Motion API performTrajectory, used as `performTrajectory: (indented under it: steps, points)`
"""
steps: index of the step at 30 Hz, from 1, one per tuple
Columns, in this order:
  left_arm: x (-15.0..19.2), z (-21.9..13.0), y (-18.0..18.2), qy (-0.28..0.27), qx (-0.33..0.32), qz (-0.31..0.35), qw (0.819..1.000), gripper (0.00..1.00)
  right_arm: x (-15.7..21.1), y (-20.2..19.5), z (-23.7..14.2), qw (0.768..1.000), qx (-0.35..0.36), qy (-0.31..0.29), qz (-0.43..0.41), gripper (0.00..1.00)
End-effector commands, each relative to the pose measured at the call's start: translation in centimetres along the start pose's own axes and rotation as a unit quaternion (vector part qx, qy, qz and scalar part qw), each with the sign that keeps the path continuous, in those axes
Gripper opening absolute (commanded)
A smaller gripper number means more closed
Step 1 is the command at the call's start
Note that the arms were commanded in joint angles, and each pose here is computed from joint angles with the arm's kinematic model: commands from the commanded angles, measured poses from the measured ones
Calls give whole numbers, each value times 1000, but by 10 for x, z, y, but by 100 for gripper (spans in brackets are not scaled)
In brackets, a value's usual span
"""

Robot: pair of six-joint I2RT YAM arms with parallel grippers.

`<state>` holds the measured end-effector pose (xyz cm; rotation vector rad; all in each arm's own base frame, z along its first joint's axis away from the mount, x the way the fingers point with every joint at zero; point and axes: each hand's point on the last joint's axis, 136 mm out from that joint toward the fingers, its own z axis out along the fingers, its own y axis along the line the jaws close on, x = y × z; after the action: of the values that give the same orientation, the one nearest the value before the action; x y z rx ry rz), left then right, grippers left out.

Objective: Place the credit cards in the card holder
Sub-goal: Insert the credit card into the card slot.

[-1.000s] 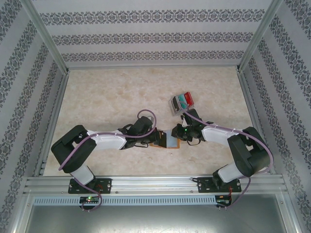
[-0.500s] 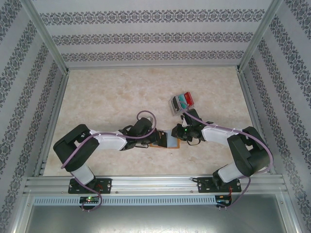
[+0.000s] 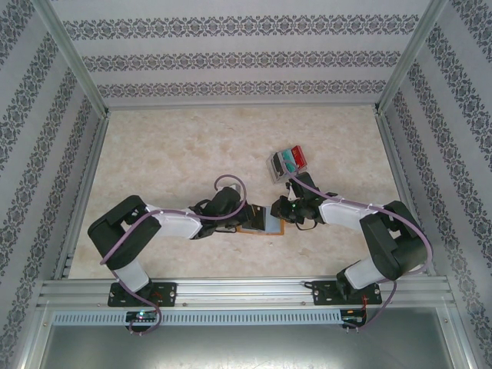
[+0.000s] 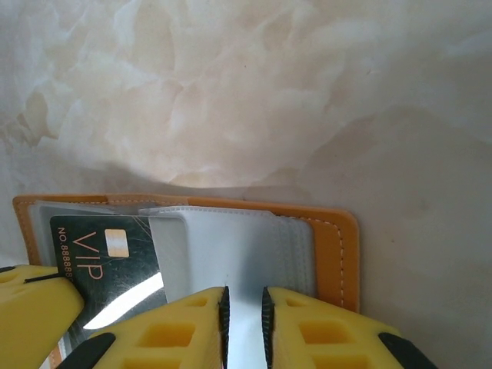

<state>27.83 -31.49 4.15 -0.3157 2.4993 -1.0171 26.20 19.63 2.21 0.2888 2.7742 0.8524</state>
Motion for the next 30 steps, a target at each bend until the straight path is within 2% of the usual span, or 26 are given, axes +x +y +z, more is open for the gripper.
performTrajectory:
  steps: [1, 10, 17, 20, 23, 30]
  points:
    - [1, 3, 0, -15, 6, -13, 1000, 0, 15, -23, 3, 999, 46, 18, 20, 21]
    - [21, 13, -5, 49, 20, 11, 999, 0, 13, -23, 1, 999, 49, 14, 19, 23]
    - [22, 16, -6, 53, 16, 4, 998, 0, 11, -18, 0, 999, 41, 12, 20, 25]
    - [19, 16, -8, 51, 12, 5, 999, 9, 9, -14, -5, 999, 35, 5, 20, 26]
    - [17, 12, -7, 48, 1, 13, 999, 13, 4, -10, -16, 999, 36, -11, 15, 29]
    - [17, 4, -8, 56, -13, 34, 998, 19, 4, -16, -32, 998, 60, -26, 0, 31]
